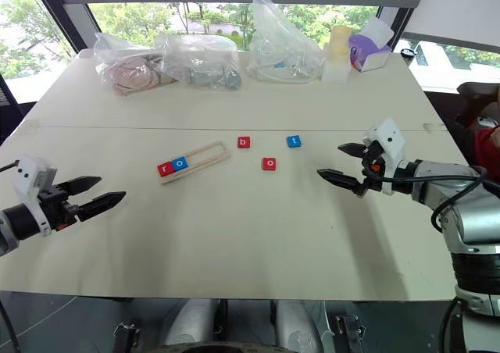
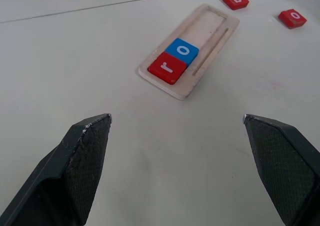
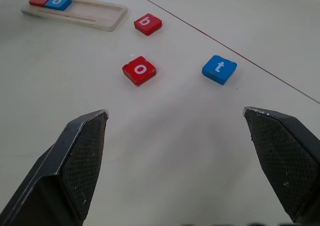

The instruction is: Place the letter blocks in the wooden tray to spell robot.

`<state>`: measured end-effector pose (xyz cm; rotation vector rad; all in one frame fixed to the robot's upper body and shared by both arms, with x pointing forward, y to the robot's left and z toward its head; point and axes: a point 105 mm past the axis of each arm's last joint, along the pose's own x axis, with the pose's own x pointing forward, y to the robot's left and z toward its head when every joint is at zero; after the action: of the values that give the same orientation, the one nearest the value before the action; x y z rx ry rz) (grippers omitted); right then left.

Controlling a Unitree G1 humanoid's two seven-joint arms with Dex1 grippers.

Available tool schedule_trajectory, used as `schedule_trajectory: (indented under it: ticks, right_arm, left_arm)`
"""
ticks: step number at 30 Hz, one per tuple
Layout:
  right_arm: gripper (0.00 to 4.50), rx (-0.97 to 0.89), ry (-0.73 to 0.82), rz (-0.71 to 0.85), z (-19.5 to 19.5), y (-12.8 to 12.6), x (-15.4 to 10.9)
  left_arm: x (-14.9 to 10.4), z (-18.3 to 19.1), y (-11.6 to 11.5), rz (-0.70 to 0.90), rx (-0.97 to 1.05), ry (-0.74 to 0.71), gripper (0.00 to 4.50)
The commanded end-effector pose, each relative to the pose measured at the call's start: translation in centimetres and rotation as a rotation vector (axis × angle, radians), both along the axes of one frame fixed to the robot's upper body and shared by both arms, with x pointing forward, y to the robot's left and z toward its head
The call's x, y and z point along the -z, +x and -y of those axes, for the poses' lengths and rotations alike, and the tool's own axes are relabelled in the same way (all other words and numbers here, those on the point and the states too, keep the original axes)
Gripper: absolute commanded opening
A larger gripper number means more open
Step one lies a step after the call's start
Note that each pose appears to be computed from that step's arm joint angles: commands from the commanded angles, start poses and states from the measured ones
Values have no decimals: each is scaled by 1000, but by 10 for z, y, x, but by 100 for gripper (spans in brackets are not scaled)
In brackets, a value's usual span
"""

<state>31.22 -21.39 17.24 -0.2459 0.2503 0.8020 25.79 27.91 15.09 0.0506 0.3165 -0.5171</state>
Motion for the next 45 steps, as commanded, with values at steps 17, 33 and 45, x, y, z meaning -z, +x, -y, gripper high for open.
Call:
schedule_trajectory:
  ticks: [17,33,45]
  right_arm:
    - [450,-7,13,26,-5,6,-7]
    - [450,-263,91,-36,-66,-28,-24]
    - [450,-309,149,-20,-131,-52,-17]
  left_arm:
    - [-13,-8,-3,50,-34,39,443]
    - [-28,7,15,9,279,229,443]
    - [23,17,82,38,373,350,443]
